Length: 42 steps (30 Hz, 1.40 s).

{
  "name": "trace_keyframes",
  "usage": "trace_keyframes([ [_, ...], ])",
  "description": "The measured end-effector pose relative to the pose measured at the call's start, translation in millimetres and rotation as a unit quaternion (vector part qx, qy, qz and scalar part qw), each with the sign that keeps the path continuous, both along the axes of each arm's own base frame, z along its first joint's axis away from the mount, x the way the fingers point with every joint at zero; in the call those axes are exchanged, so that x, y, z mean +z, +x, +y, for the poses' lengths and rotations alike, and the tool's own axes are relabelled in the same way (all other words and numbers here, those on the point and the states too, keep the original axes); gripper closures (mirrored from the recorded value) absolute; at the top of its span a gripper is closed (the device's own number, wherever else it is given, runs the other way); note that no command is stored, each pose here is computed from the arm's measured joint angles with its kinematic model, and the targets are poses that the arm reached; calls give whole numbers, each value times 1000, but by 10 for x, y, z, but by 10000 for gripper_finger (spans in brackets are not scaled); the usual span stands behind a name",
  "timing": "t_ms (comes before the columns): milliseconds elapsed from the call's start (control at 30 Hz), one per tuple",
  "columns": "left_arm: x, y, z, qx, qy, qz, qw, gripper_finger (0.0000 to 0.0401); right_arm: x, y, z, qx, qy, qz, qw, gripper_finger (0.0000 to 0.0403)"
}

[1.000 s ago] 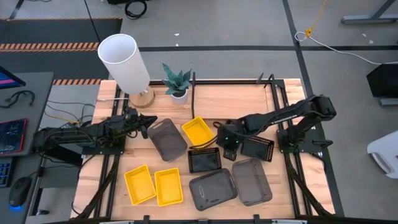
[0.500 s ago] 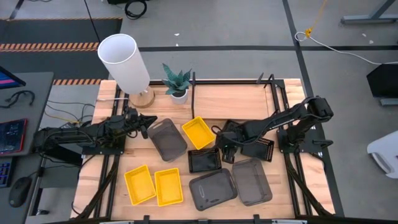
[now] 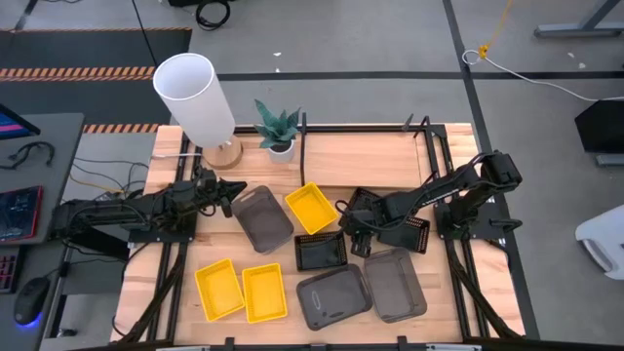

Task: Stack baskets on shelf by color
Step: Stack the top black bin on the right black bin

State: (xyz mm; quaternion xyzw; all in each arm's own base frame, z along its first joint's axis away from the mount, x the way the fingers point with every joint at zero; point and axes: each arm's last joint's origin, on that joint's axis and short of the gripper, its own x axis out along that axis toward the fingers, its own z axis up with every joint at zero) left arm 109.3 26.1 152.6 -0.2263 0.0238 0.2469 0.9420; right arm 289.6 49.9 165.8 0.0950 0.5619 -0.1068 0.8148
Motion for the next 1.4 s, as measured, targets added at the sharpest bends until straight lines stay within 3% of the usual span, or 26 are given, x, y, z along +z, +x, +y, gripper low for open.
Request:
trace_keyframes([
  [300, 0, 0, 0, 0, 0, 0, 1000, 371, -120, -60, -11, 4, -1, -1, 1000, 237],
  [433, 0, 0, 0, 0, 0, 0, 1000, 369, -135, -73, -12, 17, -4, 4, 1000, 274],
  [800, -1, 0, 0, 0, 0, 1, 1000, 366, -28, -10, 33, 19, 62, 6, 998, 394],
  [1133, -2, 0, 0, 0, 0, 1, 1000, 367, 437, 142, 56, -33, 80, 21, 996, 398],
  [1400, 0, 0, 0, 0, 0, 1, 1000, 363, 956, 289, -19, -162, 103, -16, 981, 398],
])
